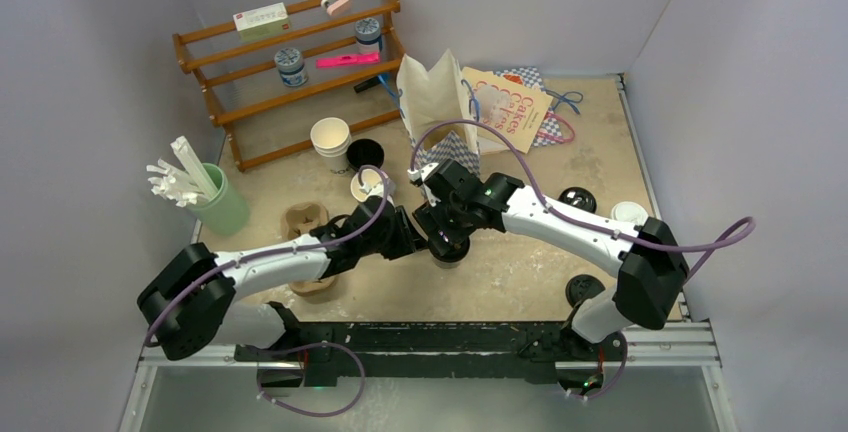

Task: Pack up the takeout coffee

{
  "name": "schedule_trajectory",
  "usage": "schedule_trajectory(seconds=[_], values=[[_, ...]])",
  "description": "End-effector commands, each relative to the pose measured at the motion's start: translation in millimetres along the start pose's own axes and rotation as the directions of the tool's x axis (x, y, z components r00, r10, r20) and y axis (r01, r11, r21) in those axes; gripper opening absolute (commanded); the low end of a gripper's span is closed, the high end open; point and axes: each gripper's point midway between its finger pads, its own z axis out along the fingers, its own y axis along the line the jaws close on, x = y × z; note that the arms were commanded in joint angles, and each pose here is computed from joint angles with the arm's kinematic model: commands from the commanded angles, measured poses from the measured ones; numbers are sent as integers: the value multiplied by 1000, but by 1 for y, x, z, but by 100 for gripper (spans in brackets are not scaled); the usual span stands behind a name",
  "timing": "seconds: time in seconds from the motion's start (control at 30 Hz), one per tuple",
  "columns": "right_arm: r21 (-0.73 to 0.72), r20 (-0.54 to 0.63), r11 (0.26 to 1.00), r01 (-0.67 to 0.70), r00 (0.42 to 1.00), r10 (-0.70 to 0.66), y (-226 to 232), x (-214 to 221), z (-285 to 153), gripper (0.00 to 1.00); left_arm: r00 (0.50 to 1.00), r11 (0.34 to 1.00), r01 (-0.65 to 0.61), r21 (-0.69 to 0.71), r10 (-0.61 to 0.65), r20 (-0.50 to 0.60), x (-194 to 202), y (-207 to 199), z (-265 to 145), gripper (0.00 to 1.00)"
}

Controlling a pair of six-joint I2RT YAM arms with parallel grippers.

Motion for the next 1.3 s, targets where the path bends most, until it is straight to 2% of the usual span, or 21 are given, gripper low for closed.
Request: schedule_trajectory(seconds=[0.0,0.83,1.07,1.2,1.27], values=[[18,4,999,39,999,-39,-3,-5,2,59,1000,996,-14,86,13,17,-11,-27,1,24],[86,-92,996,37,995,-29,-18,44,19,63,1000,996,9,94,-7,-21,-5,-31,9,23],[73,-89,997,22,996,-15,-17,53,15,63,998,995,64,80,-63,-9,-5,-26,-19,24],[88,-64,996,6,998,0,-19,49,15,61,991,980,132,148,-130,-23,1,-32,-38,26],[87,-55,996,0,998,4,-19,50,17,62,988,968,157,194,-152,-42,5,-36,-43,30]])
